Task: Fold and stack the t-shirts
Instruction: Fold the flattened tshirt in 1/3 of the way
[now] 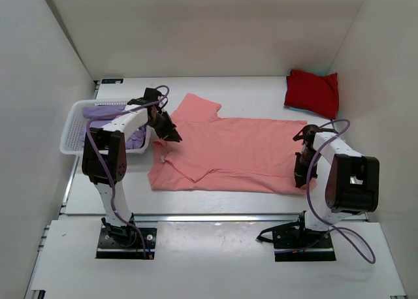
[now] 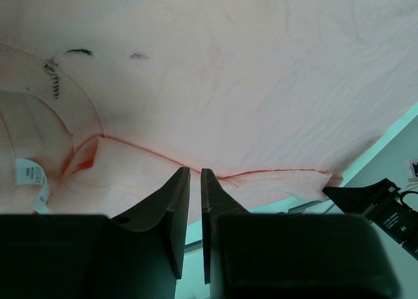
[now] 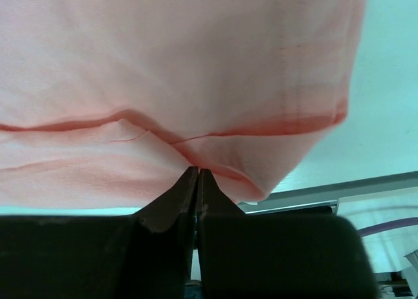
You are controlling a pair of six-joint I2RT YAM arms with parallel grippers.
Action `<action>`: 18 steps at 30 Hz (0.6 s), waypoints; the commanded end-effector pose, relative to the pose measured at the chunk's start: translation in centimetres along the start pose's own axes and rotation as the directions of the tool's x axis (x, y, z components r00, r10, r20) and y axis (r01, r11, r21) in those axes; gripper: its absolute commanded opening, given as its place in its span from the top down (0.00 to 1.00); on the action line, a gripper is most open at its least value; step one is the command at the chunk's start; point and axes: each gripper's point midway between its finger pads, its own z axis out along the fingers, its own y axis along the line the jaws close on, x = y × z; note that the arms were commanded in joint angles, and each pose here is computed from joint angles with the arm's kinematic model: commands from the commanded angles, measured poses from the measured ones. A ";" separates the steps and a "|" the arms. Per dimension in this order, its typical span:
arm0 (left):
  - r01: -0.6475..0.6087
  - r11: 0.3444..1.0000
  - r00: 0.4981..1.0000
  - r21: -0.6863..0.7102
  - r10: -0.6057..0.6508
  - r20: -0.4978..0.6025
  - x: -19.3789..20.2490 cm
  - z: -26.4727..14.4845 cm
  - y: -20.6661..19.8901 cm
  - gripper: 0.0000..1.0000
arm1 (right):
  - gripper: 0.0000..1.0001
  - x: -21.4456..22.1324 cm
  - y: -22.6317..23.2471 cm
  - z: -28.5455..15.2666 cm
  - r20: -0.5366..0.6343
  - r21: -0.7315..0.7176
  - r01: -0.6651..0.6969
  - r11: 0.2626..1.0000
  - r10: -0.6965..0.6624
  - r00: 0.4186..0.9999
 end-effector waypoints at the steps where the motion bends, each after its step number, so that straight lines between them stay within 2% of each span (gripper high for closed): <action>1: -0.026 0.998 0.999 0.057 0.025 0.025 -0.2 -1.3 -1.6 0.76 | 1.00 -1.2 -1.2 -1.6 0.085 0.032 -0.047 0.998 0.044 0.995; 6: -0.027 0.998 0.999 0.059 0.025 0.040 -0.7 -1.6 -1.8 0.76 | 1.00 -2.5 -2.6 -3.8 0.213 -0.033 -0.195 0.980 0.197 0.957; 10: -0.036 0.998 0.999 0.056 0.034 0.038 -0.4 -1.3 -2.0 0.76 | 1.00 -2.1 -2.6 -3.9 0.215 -0.066 -0.180 0.981 0.190 0.958; 13: -0.046 0.998 0.999 0.049 0.045 0.019 0.3 -1.0 -1.9 0.76 | 0.78 -2.0 -2.1 -3.2 0.195 -0.073 -0.165 0.984 0.176 0.965; 18: -0.111 0.994 0.993 0.000 0.111 -0.046 4.0 0.8 -1.3 0.77 | 0.69 -3.5 -1.6 -2.9 0.216 -0.074 -0.153 0.985 0.166 0.962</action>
